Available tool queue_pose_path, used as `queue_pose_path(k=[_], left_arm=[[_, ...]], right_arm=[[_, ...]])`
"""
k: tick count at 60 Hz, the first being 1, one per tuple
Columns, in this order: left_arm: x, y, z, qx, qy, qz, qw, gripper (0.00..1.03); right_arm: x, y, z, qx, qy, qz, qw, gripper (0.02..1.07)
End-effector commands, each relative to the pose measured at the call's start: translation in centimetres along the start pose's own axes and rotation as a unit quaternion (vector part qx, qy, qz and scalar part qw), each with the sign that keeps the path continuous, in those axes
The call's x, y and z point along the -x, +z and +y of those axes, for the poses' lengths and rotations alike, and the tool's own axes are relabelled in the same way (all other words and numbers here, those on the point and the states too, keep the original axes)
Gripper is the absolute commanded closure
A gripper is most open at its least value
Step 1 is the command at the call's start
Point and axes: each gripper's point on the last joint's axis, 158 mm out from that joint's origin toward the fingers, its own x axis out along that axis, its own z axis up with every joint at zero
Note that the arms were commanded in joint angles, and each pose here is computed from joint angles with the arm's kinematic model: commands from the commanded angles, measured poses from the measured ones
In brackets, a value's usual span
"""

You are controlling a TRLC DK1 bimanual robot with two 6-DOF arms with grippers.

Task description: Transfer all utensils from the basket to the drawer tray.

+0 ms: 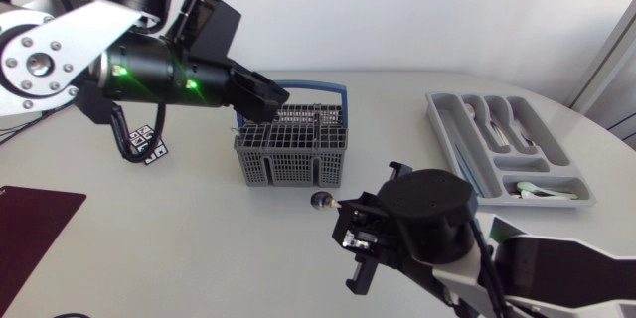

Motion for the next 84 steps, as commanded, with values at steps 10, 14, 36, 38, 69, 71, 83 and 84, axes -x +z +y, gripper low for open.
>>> queue_pose_path(k=[10,14,36,38,69,71,83,84], left_arm=[[1.1,-1.6,4.9,0.001,0.058,0.002,0.998,0.39],[1.3,-2.2,5.7,-0.004,0.068,0.003,0.998,0.39],[1.3,-3.8,7.1,-0.040,0.087,0.002,0.995,0.32],[1.3,-3.8,7.4,-0.041,0.090,0.001,0.995,0.31],[0.8,-5.7,8.4,-0.091,0.115,0.006,0.989,0.20],[0.7,-5.8,8.4,-0.094,0.114,0.007,0.989,0.20],[0.5,-6.2,8.3,-0.110,0.113,0.007,0.987,0.20],[0.5,-6.2,8.3,-0.112,0.113,0.007,0.987,0.20]], right_arm=[[1.9,-5.3,-2.1,-0.011,0.042,0.030,0.999,0.97],[2.6,-7.0,-3.1,-0.011,0.053,0.040,0.998,0.97],[5.3,-15.8,-8.0,-0.019,0.077,0.085,0.993,0.97],[5.4,-16.7,-8.4,-0.018,0.079,0.090,0.993,0.97],[6.5,-30.7,-15.0,-0.005,0.098,0.166,0.981,0.97],[6.6,-31.5,-15.5,-0.005,0.098,0.170,0.981,0.97],[6.8,-35.7,-18.0,-0.002,0.093,0.193,0.977,0.97],[6.8,-36.0,-18.0,-0.002,0.096,0.196,0.976,0.97]])
